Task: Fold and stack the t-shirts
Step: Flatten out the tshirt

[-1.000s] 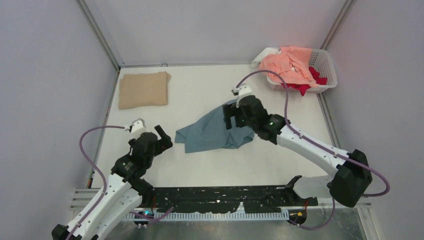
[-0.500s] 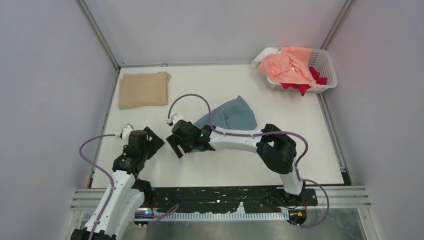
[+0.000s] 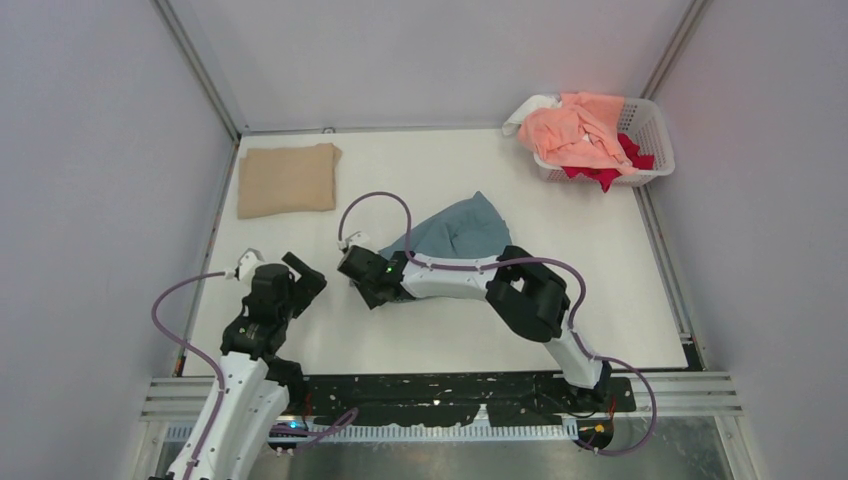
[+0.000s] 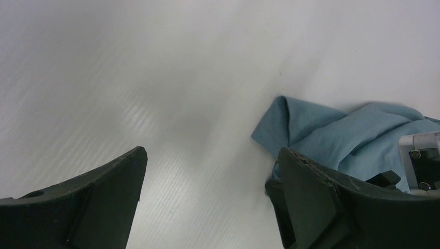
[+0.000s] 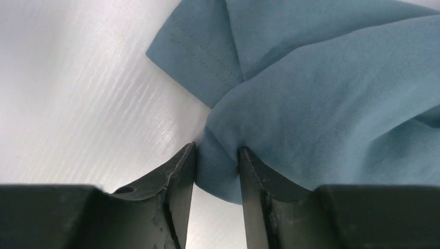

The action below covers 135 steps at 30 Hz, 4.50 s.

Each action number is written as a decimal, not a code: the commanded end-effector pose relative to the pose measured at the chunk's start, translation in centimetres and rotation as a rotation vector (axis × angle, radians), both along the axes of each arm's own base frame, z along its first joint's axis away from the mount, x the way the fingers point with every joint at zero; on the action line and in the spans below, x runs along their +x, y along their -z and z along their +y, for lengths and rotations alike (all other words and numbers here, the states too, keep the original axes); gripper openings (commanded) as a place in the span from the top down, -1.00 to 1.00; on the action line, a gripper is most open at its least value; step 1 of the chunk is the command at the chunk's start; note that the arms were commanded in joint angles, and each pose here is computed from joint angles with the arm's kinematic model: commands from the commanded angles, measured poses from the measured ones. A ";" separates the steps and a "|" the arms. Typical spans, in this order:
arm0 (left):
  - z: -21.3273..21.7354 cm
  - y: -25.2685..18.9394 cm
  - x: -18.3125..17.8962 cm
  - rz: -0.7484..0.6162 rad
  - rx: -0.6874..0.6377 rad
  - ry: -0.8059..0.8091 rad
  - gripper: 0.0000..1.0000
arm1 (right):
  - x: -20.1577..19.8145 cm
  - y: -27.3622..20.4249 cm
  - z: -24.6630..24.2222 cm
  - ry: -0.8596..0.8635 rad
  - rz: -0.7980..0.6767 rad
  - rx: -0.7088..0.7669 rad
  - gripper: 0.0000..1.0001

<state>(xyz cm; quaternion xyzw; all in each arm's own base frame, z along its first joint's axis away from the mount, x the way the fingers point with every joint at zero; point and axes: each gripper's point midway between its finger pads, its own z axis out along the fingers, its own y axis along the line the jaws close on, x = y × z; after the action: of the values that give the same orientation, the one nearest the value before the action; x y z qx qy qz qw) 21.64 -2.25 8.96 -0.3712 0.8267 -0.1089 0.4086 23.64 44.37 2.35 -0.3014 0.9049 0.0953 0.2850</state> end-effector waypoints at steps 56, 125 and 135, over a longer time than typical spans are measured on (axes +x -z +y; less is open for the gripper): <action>-13.6 6.3 9.7 0.405 0.001 0.455 0.42 | 4.8 -17.8 -42.8 0.958 -0.440 0.157 0.86; -2.4 -16.4 22.4 -0.076 0.373 0.309 -0.99 | 14.8 -16.9 -48.2 1.236 -0.476 -0.075 -0.91; -22.3 -6.0 6.8 0.015 0.105 0.977 -0.99 | 14.0 -14.4 -36.7 0.713 -0.287 0.407 -0.90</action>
<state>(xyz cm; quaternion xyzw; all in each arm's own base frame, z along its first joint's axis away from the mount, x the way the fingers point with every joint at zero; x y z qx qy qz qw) 34.26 -17.16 20.29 -0.0022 0.8929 -0.1446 0.4264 36.99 1.41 18.71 0.1728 0.8476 -0.0236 0.5011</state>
